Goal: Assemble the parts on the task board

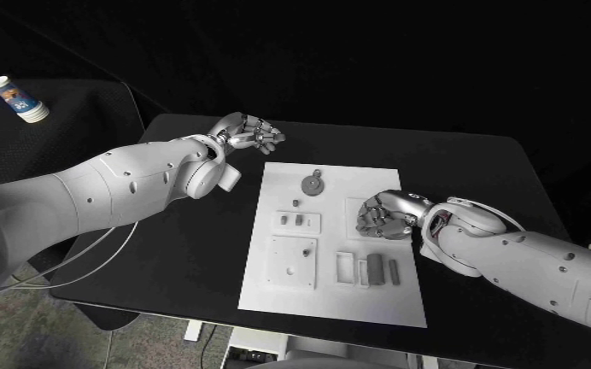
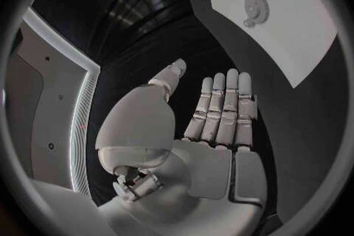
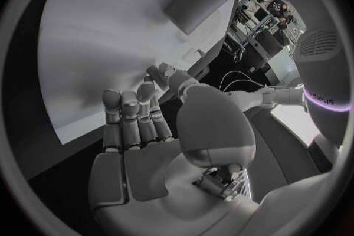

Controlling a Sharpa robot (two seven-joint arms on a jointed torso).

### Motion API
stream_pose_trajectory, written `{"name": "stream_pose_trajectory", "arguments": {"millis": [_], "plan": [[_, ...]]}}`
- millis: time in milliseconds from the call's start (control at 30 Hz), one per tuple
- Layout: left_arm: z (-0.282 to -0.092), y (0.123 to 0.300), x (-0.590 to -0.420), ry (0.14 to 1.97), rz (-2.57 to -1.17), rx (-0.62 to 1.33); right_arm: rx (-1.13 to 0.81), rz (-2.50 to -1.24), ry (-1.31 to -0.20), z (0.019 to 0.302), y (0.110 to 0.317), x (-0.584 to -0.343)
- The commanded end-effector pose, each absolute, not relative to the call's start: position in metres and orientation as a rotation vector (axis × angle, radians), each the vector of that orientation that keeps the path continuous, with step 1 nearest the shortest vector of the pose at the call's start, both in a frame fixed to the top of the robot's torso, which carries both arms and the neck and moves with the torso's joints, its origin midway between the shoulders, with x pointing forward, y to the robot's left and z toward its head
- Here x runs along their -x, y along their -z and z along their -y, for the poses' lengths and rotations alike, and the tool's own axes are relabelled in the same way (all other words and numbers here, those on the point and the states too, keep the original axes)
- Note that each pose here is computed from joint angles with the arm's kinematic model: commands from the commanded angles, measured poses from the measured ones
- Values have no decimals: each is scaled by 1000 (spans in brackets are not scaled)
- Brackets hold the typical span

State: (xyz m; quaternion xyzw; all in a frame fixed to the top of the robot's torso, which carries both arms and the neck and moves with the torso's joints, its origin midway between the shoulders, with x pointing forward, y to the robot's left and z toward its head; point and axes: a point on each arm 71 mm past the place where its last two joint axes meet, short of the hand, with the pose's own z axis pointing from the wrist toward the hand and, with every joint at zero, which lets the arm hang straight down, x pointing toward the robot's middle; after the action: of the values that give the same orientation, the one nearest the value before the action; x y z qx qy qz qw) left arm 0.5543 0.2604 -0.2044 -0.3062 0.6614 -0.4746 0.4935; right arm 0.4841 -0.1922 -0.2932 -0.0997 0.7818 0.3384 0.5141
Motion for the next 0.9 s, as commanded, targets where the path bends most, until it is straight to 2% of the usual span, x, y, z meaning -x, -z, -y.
{"name": "stream_pose_trajectory", "arguments": {"millis": [33,900], "plan": [[-258,203,-554,1169,-1604,731,256,-1841,-830,189,291,-483],[-259,203,-554,1167,-1605,732,227,-1809,-847,189,291,-482]]}}
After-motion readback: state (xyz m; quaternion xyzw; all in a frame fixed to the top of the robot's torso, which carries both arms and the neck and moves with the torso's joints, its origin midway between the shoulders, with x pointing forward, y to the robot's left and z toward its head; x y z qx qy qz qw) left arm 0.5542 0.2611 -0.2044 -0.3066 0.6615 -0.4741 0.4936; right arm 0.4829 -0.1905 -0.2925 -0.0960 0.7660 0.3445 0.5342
